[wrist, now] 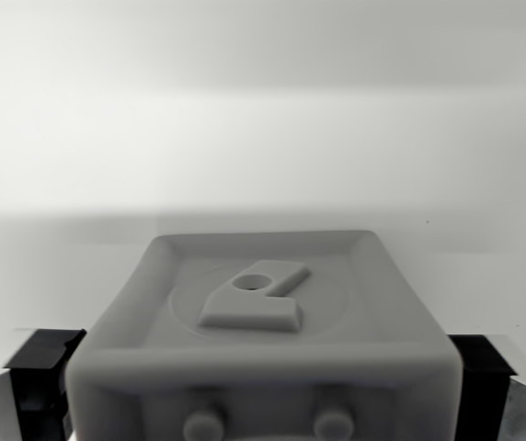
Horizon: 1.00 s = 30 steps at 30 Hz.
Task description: Destack cube
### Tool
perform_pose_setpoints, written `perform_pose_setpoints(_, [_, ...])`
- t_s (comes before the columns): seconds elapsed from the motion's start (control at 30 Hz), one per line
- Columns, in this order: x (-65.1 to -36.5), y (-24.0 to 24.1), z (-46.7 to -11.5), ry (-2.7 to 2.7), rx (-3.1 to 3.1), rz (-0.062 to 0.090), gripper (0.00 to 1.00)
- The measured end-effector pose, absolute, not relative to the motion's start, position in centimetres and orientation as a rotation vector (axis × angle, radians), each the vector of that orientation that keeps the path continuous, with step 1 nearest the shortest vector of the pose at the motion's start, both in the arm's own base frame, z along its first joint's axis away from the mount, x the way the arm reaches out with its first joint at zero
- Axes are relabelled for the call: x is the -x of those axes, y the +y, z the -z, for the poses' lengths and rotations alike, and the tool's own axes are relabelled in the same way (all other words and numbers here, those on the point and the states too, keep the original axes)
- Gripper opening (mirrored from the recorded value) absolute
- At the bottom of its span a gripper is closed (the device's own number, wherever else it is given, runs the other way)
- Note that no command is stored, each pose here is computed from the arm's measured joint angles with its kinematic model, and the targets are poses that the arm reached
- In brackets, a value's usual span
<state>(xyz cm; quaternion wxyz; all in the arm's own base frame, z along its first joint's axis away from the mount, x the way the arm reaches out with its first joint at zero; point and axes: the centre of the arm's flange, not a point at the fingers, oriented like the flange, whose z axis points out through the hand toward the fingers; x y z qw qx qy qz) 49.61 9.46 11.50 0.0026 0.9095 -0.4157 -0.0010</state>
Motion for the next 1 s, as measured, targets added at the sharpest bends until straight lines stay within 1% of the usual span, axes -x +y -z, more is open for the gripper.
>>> perform_pose_setpoints(0.73, [-49.6,9.5,-11.5,-1.304,-2.853,0.003,1.00])
perform_pose_setpoints(1.0, [-49.7,9.5,-12.6,-1.305,-2.855,0.000,1.00])
